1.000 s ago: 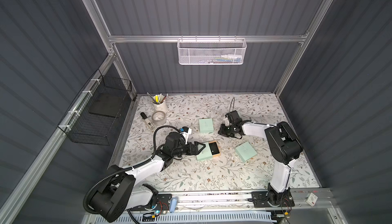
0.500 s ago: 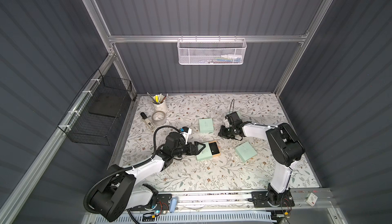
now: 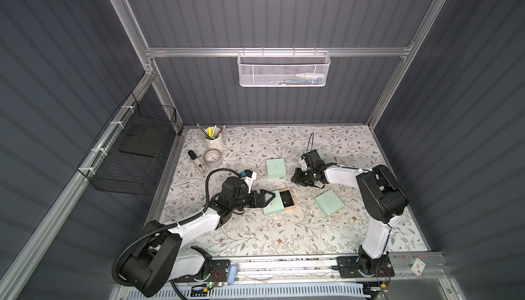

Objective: Take out the earrings from the drawer-style jewelry box
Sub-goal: Place the earring at the center of the board, then pick up the earring from the drawer.

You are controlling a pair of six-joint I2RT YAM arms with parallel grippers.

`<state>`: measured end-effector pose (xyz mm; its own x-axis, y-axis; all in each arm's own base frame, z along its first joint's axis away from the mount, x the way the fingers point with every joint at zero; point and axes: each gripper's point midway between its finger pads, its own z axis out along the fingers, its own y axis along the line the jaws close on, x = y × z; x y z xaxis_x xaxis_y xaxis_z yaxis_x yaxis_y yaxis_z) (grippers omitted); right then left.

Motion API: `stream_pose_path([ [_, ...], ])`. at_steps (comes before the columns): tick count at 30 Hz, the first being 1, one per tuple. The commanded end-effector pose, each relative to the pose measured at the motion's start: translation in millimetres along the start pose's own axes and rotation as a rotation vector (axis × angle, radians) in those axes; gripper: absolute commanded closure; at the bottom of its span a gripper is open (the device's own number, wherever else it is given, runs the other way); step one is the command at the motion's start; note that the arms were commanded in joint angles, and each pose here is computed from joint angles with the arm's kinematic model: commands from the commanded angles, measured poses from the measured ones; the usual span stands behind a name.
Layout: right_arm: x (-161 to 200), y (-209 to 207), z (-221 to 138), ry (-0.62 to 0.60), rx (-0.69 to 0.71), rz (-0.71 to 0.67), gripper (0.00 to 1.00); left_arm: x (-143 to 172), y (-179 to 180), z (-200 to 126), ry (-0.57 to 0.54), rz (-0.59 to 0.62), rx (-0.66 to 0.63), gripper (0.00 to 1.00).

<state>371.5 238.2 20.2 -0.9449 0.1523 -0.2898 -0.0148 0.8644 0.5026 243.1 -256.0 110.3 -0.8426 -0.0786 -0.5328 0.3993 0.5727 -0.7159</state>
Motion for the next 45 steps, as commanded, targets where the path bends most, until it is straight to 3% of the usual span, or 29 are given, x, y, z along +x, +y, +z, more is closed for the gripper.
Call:
stream_pose_path([
  [1, 18.1, -17.2, 4.5, 0.054, 0.063, 0.016, 0.77, -10.6, -13.4, -1.3, -0.022, 0.02, 0.035, 0.0],
  [8, 10.8, -5.5, -6.2, 0.031, 0.033, -0.005, 0.76, -11.3, -15.0, -2.7, -0.025, 0.025, 0.038, 0.0],
  [14, 0.3, 24.3, -59.2, -0.073, 0.021, -0.091, 0.75, -16.9, -30.5, -10.4, -0.03, 0.04, 0.076, 0.0],
  [21, 50.1, 48.1, -94.3, -0.044, 0.046, -0.215, 0.74, -10.1, -44.6, -14.6, 0.012, 0.036, 0.141, 0.0],
  [28, 96.5, 57.7, -83.8, 0.058, 0.081, -0.283, 0.75, 3.0, -40.0, -10.7, 0.056, 0.008, 0.156, 0.0],
  [45, 110.5, 62.8, -40.4, 0.158, 0.087, -0.289, 0.79, 9.5, -25.1, 7.9, 0.078, -0.084, 0.154, 0.0],
])
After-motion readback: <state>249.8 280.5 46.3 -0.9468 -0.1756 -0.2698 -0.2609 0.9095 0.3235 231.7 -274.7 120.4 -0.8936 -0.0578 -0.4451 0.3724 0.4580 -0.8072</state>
